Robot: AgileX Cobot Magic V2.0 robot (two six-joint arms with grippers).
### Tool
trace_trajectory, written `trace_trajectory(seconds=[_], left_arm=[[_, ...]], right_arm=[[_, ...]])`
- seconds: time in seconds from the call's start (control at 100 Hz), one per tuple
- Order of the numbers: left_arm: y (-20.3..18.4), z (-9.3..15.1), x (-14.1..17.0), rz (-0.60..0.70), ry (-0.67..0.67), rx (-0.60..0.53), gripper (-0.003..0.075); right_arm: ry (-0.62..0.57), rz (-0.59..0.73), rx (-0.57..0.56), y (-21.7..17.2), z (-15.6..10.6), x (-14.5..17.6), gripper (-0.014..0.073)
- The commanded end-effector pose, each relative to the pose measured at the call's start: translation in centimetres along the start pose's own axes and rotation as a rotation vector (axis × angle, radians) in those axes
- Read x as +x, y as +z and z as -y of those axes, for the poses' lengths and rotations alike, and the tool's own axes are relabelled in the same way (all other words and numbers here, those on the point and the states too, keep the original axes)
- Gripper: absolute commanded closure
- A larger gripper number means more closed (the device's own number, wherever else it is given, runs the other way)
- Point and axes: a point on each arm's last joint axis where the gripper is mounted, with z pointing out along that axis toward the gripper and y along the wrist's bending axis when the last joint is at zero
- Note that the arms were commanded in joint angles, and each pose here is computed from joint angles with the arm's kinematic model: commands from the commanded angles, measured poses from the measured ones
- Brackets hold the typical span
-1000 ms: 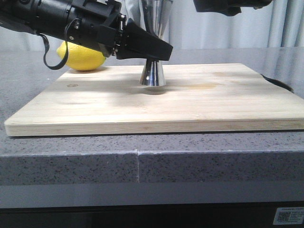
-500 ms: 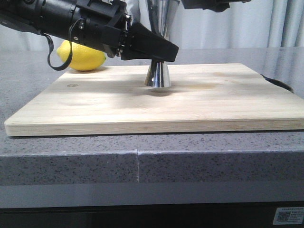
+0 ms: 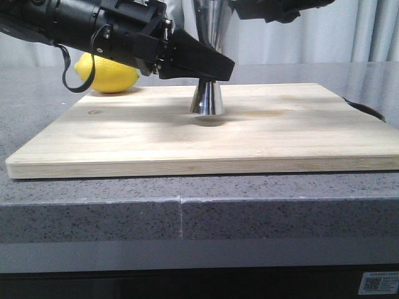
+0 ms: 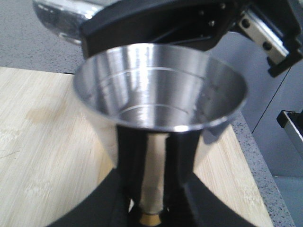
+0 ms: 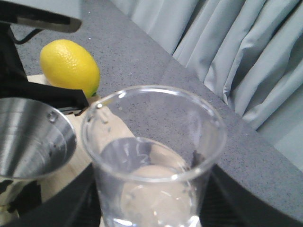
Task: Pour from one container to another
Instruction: 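Hold the beaker above the jigger's upper cup with the right gripper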
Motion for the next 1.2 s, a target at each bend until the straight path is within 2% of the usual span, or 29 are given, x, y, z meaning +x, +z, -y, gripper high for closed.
trace_trajectory(seconds=[0.0,1.19], left_arm=[[-0.90,1.47,-4.03,0.113,0.057,0.038,0.0605],[-0.90,1.47,-4.03,0.113,0.057,0.038,0.0605]], right_arm=[[-0.028,0.096,0.023,-0.97,0.79,-2.49,0.0276],[-0.093,0.072,0.015,-0.94,0.86,-2.52,0.0276]])
